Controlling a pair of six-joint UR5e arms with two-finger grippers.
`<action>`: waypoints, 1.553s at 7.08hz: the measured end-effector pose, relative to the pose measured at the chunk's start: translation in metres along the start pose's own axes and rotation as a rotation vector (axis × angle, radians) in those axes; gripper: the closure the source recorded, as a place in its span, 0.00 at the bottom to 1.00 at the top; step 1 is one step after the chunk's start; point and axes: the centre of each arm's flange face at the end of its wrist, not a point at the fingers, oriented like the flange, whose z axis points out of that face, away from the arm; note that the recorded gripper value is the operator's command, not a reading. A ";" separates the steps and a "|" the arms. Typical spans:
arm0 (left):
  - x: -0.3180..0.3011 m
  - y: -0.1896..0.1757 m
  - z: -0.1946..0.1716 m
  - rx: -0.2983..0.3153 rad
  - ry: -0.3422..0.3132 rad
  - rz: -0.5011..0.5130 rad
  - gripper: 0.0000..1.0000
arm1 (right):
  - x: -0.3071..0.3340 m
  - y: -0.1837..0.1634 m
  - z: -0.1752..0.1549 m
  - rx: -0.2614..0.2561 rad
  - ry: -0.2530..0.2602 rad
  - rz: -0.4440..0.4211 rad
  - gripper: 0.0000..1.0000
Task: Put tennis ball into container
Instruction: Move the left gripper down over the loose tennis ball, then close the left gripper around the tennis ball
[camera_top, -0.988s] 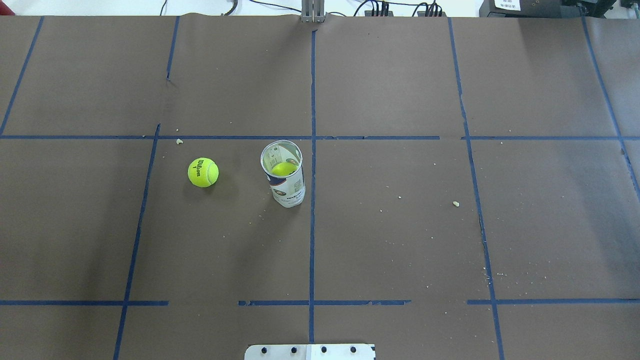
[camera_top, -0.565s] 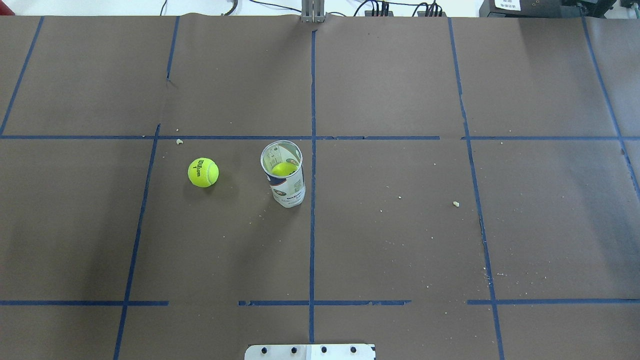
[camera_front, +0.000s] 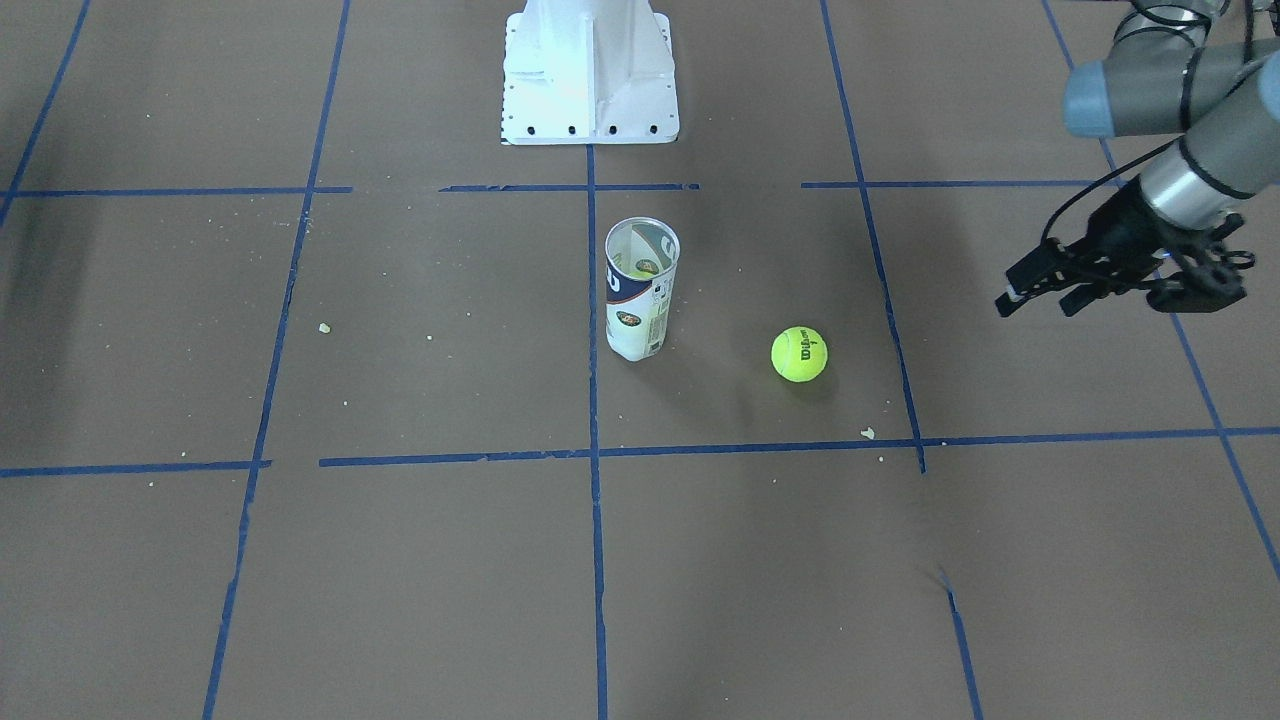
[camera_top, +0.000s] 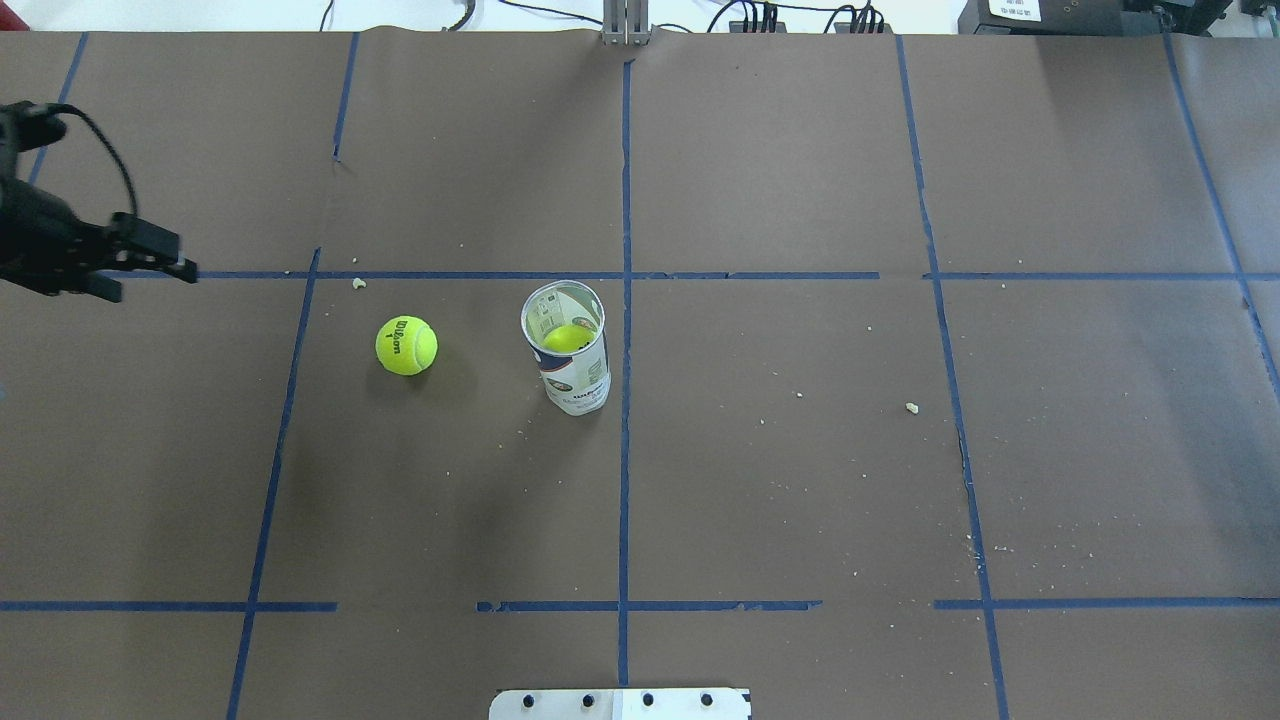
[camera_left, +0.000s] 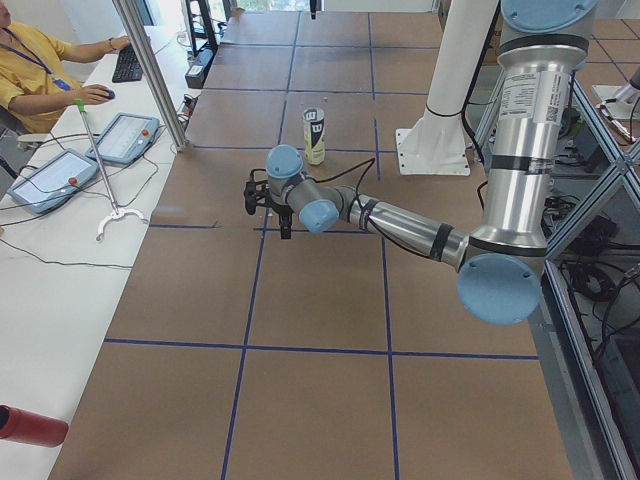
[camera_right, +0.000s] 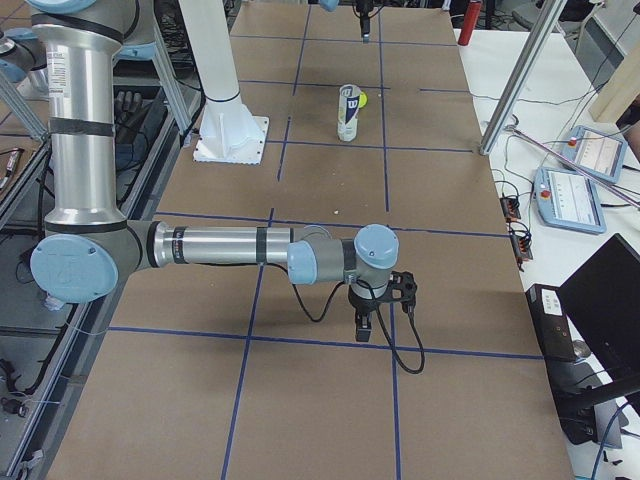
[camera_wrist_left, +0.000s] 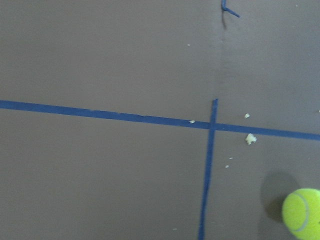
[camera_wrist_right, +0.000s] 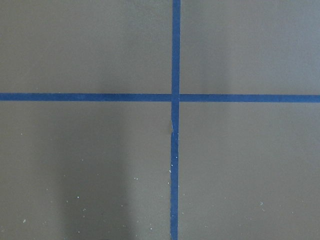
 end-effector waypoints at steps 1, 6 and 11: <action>0.048 0.007 0.022 0.014 -0.010 -0.054 0.00 | 0.000 0.000 0.000 0.000 0.000 0.000 0.00; 0.179 0.054 0.101 0.054 -0.150 -0.091 0.00 | 0.000 0.000 0.000 0.000 0.000 0.000 0.00; 0.181 0.068 0.149 0.033 -0.221 -0.072 0.00 | 0.000 0.000 0.000 0.000 0.000 0.000 0.00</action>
